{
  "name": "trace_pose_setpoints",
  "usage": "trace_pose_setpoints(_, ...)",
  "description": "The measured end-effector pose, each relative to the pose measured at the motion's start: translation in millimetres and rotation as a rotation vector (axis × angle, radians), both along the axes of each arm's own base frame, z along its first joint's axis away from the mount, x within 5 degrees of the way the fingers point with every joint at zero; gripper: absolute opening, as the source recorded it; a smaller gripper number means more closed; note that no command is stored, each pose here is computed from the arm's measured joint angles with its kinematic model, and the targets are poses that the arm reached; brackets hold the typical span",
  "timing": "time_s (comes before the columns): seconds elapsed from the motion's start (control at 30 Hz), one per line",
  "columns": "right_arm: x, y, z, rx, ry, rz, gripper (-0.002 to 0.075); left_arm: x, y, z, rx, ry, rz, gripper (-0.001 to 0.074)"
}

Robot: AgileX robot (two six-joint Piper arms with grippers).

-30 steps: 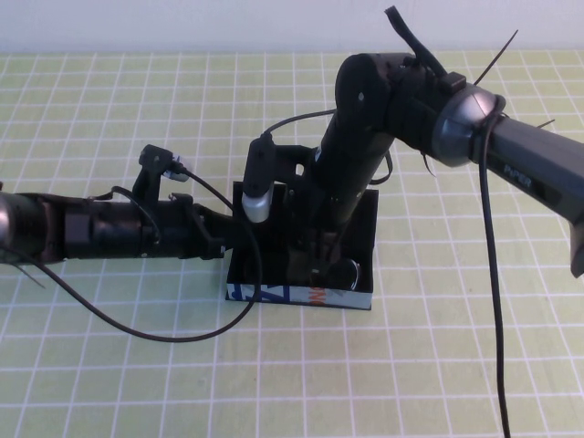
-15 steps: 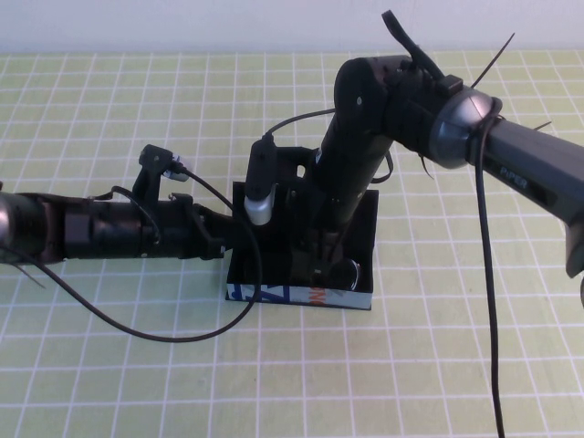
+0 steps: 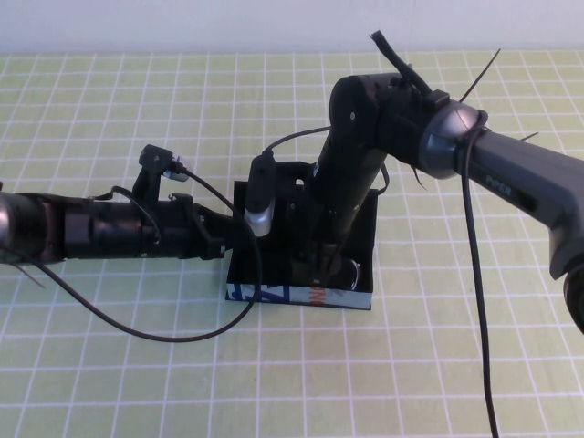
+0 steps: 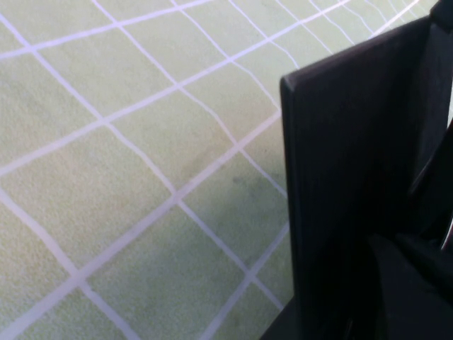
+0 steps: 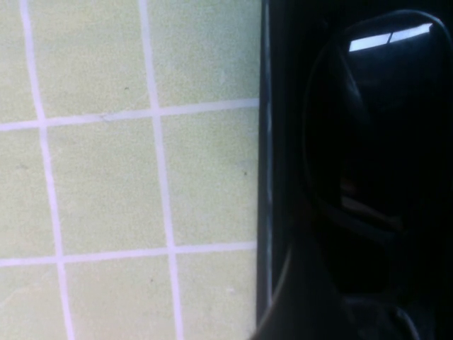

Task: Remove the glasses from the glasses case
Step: Pick up the glasses from the glasses case

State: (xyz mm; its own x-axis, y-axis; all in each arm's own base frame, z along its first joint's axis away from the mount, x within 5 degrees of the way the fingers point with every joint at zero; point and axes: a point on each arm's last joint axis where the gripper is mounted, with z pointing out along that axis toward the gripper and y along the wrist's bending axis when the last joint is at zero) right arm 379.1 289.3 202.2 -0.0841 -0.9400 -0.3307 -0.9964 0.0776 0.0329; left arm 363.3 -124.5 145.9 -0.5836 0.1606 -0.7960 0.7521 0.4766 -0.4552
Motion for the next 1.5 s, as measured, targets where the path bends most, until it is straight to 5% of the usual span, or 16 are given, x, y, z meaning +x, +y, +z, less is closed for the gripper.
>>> trace_pose_setpoints(0.13, -0.4, -0.2, -0.1, -0.002, 0.004, 0.001, 0.0371, 0.0, 0.0, 0.0, 0.000, 0.000, 0.000, -0.0004)
trace_pose_setpoints(0.83, -1.4, -0.8, 0.3, -0.009, 0.014, 0.004, 0.0028, -0.2, 0.0, -0.2, 0.002, 0.001, -0.002, -0.0004)
trace_pose_setpoints(1.07, -1.7, -2.8, 13.2, -0.008, -0.002, -0.040, 0.0020, -1.2, -0.8, 0.9, -0.012, 0.003, -0.014, -0.0004)
trace_pose_setpoints(1.5, -14.6, -20.9, 105.8, 0.048, -0.140, -0.225, 0.0009, -13.7, 0.0, 54.4, -0.010, -0.090, -0.052, -0.0004)
